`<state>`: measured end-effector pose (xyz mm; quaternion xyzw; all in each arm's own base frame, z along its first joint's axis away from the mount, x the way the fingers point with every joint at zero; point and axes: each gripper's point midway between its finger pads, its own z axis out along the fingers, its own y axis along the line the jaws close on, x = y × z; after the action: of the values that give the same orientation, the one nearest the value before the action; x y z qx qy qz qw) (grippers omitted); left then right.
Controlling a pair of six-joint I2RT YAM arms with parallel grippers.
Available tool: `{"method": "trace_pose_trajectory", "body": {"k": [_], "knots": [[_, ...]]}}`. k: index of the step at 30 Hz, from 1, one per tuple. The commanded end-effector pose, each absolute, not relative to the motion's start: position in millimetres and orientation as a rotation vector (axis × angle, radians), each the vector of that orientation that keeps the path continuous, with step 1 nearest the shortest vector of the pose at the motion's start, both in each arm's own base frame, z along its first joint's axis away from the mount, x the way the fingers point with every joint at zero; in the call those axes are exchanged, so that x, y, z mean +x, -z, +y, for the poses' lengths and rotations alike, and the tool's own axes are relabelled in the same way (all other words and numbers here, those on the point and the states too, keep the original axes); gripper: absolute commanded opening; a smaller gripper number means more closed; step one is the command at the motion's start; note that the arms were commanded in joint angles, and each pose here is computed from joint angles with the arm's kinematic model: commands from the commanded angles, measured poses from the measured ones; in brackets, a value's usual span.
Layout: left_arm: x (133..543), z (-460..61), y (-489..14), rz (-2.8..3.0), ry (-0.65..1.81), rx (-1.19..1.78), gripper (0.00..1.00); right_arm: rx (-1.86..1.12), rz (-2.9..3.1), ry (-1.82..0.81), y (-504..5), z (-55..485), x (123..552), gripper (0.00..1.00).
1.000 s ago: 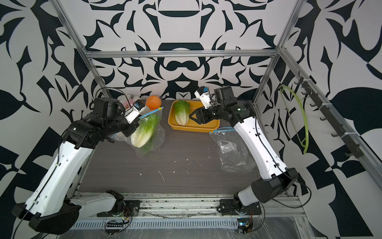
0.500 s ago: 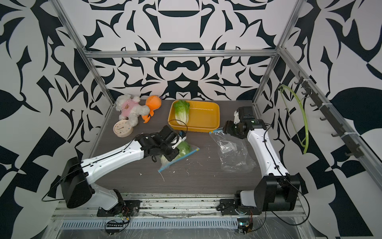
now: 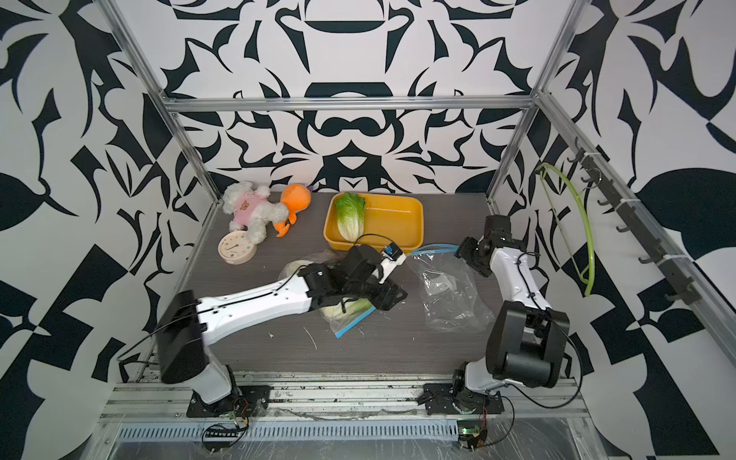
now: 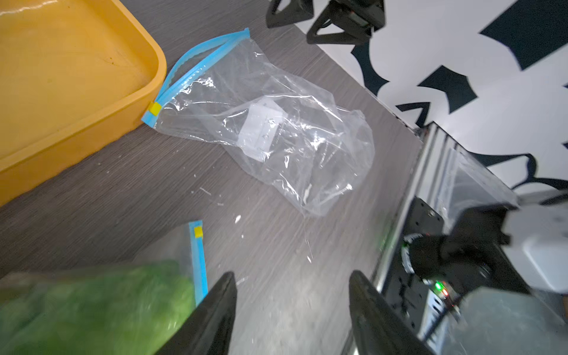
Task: Put the chinese cabbages into a zipper bag and zip it
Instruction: Place the zipper food storage bag at the center of the board, then move the zipper food storage bag to the center of the board, then adjust the zipper food storage bag at the center of the board.
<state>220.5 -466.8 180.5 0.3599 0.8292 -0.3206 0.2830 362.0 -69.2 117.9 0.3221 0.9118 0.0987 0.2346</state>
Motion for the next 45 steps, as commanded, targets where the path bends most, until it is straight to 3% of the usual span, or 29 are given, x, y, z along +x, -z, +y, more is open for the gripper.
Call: {"method": "trace_pose_trajectory", "body": {"k": [1, 4, 9, 16, 19, 25, 31, 37, 40, 43, 45], "knots": [[246, -476, -130, 2.354, 0.826, 0.844, 0.58, 0.955, 2.462, -0.303, -104, -73, 370, 0.69], [252, -464, -95, 2.434, 0.74, 0.787, 0.55, 1.018, 2.473, -0.289, -84, -74, 360, 0.68], [268, -389, -67, 2.534, 0.598, 0.497, 0.56, 1.065, 2.507, -0.357, -61, -63, 348, 0.67], [270, -269, -72, 2.508, 0.367, 0.203, 0.58, 1.06, 2.573, -0.465, -46, -25, 326, 0.62], [269, -244, -85, 2.492, 0.405, 0.103, 0.59, 1.031, 2.596, -0.498, -46, 10, 316, 0.62], [263, -265, -112, 2.458, 0.587, 0.069, 0.62, 0.99, 2.577, -0.671, -53, 104, 302, 0.61], [256, -299, -148, 2.397, 0.636, 0.121, 0.62, 0.726, 2.587, -0.801, -96, 193, 291, 0.62], [231, -350, -158, 2.378, 0.754, 0.157, 0.58, 0.506, 2.604, -0.637, -130, 163, 273, 0.63], [215, -384, -157, 2.39, 0.88, 0.208, 0.57, 0.462, 2.601, -0.558, -137, 129, 297, 0.62], [198, -409, -138, 2.443, 0.888, 0.276, 0.53, 0.411, 2.586, -0.661, -136, 119, 331, 0.5], [187, -420, -121, 2.49, 0.923, 0.291, 0.49, 0.317, 2.589, -0.587, -135, 116, 349, 0.49]]}}
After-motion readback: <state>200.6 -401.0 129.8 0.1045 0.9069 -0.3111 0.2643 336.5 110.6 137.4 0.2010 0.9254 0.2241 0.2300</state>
